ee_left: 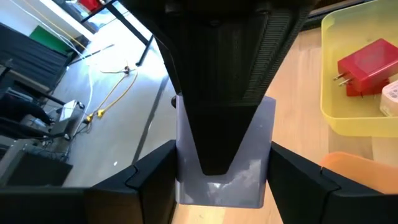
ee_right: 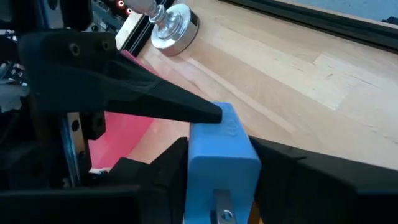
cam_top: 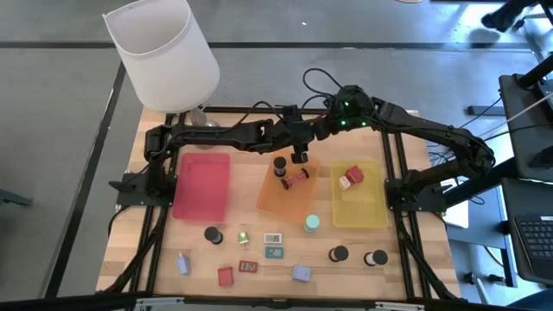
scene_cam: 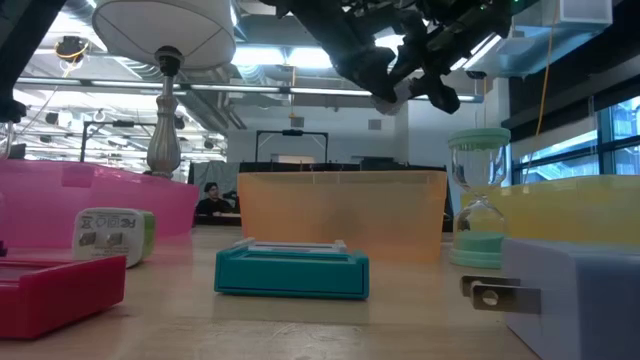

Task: Pick & Place Office items
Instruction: Put the top light blue charger adapter into the yellow bin

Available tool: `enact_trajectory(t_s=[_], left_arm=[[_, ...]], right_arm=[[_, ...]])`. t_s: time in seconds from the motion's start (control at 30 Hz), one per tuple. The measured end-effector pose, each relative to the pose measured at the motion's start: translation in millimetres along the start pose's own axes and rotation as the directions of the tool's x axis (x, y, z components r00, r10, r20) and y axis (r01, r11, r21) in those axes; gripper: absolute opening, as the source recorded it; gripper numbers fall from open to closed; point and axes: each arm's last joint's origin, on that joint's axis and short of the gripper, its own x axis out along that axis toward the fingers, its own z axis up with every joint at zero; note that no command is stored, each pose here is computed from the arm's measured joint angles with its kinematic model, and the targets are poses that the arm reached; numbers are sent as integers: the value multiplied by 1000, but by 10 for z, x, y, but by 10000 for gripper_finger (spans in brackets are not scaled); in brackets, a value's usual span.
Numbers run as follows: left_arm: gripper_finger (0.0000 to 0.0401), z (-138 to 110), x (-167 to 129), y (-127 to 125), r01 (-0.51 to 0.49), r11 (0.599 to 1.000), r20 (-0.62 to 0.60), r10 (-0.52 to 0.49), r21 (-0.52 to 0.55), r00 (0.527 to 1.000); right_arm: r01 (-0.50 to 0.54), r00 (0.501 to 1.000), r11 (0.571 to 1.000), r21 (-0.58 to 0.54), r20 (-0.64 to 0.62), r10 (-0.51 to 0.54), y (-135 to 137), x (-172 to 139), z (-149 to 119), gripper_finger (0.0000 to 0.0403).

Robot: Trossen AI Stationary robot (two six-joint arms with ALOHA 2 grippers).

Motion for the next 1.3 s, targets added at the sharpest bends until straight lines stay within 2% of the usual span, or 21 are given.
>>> enact_trajectory(t_s=[0.3,0.43,0.63,0.8,0.97,1.3], left_arm=[[254,23,-26,26,-41,999,3,41,-25,999],[264,18,-24,32,-55,995,-5,55,-84,998],[266,-49,-27,23,-96,985,-82,85,-143,993],[267,-173,-18,36,-105,977,-187,70,-184,980],[267,-301,7,106,-122,973,-282,63,-198,957],[267,-519,42,269,-147,972,-427,56,-183,903]], right_arm=[[47,999,999,-25,-1,-47,-78,-1,7,125],[94,995,996,-2,-22,-94,-217,-43,40,125],[184,967,983,-4,-178,-182,-375,-285,-103,124],[279,891,960,-11,-370,-264,-390,-535,-365,128],[391,766,920,-43,-539,-351,-312,-663,-633,129],[467,644,884,-30,-673,-363,-140,-513,-1154,129]])
